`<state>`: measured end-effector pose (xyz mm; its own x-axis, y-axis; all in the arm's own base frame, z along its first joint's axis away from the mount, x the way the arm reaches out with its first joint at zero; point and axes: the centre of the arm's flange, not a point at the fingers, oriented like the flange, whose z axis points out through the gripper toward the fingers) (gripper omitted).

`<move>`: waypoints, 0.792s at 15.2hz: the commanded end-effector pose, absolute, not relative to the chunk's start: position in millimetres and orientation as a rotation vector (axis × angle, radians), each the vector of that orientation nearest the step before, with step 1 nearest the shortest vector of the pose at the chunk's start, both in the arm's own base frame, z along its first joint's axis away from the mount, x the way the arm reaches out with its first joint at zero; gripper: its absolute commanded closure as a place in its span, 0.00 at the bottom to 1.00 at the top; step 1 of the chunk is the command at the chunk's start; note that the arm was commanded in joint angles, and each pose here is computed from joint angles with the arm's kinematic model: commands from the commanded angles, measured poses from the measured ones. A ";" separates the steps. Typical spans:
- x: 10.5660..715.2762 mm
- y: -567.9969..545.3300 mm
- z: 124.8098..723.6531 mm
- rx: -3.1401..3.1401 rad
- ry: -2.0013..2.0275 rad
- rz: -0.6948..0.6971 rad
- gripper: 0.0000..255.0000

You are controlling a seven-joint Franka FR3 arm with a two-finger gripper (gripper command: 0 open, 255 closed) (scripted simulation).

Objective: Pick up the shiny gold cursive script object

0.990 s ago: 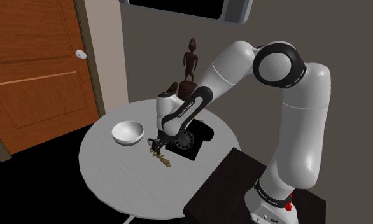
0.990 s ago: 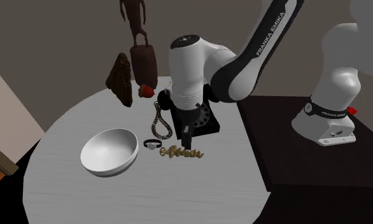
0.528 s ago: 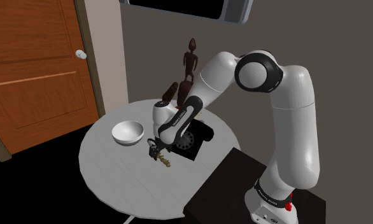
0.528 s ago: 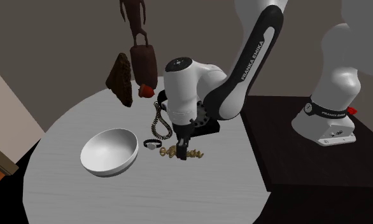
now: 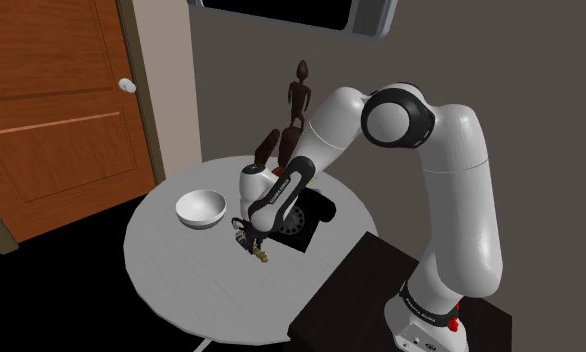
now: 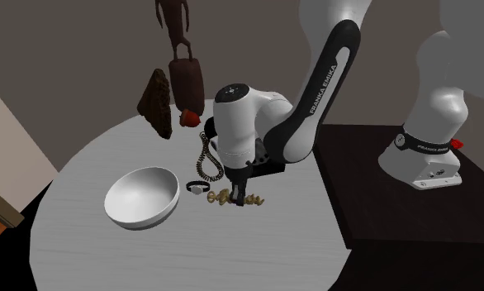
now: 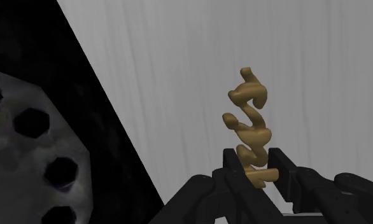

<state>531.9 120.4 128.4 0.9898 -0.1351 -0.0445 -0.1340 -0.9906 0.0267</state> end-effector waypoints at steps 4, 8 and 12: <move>531.9 120.4 128.3 3.110 -0.210 -0.072 1.00; 531.9 120.0 138.3 3.110 -0.210 -0.072 1.00; 531.9 120.1 159.5 3.110 -0.210 -0.072 1.00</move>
